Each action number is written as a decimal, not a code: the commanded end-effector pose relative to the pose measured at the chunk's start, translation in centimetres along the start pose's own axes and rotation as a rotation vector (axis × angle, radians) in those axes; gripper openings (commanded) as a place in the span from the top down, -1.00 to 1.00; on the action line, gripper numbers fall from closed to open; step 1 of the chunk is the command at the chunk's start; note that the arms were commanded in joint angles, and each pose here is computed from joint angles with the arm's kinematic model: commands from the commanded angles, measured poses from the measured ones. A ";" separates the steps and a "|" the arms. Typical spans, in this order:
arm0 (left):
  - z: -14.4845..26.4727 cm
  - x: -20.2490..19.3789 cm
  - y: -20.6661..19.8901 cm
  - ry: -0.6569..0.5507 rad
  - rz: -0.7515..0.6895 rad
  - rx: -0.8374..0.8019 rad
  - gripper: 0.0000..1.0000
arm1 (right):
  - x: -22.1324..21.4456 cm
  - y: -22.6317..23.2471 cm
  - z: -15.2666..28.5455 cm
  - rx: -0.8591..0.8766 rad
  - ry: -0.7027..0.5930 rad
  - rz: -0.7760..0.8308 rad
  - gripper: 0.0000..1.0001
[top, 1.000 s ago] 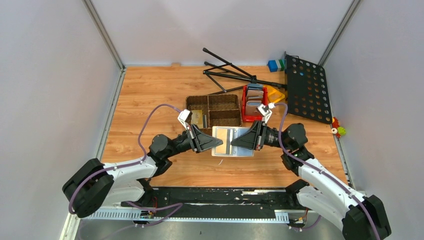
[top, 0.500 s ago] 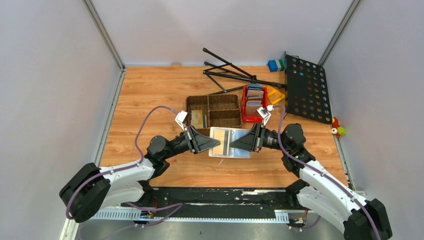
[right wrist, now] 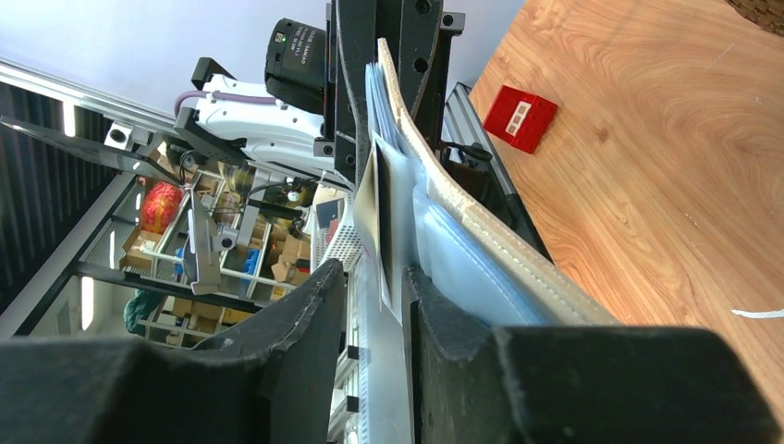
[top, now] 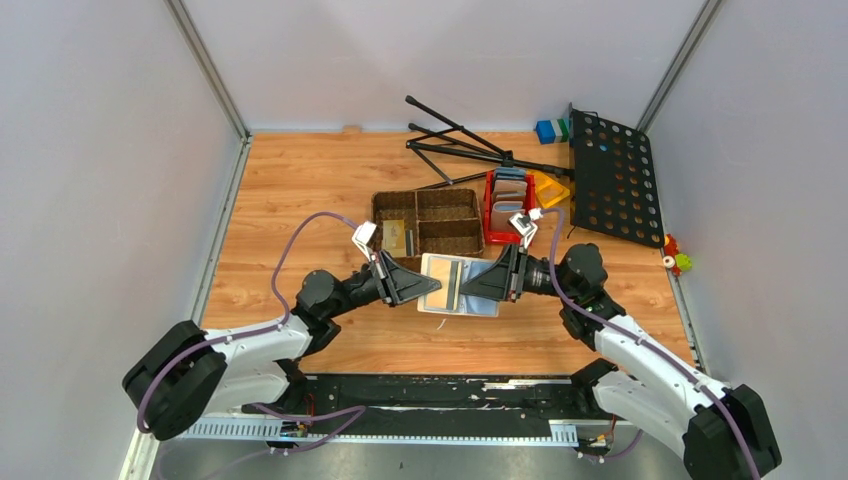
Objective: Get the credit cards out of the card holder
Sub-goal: Remove the credit card from the card holder.
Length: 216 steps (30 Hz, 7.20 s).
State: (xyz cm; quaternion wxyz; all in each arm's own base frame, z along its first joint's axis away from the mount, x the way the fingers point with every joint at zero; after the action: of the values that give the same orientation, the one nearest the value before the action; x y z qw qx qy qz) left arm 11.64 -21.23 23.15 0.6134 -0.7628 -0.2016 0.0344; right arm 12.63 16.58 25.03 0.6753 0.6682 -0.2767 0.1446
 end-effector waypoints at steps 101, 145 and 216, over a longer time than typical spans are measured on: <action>0.5 -0.6 0.3 -0.109 -0.027 -0.041 1.00 | -0.6 -1.8 -0.5 -0.065 -0.047 0.019 0.39; -0.8 -0.6 -0.9 -0.124 0.056 -0.223 1.00 | 0.3 -2.0 -1.6 -0.053 -0.091 0.030 0.34; -0.8 -0.9 -3.1 -0.234 -0.061 -0.233 0.58 | 1.7 0.5 -4.6 -0.082 -0.080 0.044 0.89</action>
State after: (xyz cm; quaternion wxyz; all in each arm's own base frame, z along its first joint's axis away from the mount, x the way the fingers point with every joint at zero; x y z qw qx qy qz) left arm 11.77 -22.03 23.16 0.5368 -0.7826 -0.2810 0.1427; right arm 14.42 20.44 27.06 0.6653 0.6454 -0.3476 0.1414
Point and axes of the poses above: each gripper's point midway between its finger pads, its own z axis back along the fingers, its own y axis along the line the jaws close on, x = y × z, the point moved 10 cm from there along z, back along the fingers, and after that the axes turned 8 degrees about z, right-handed, at the moved point
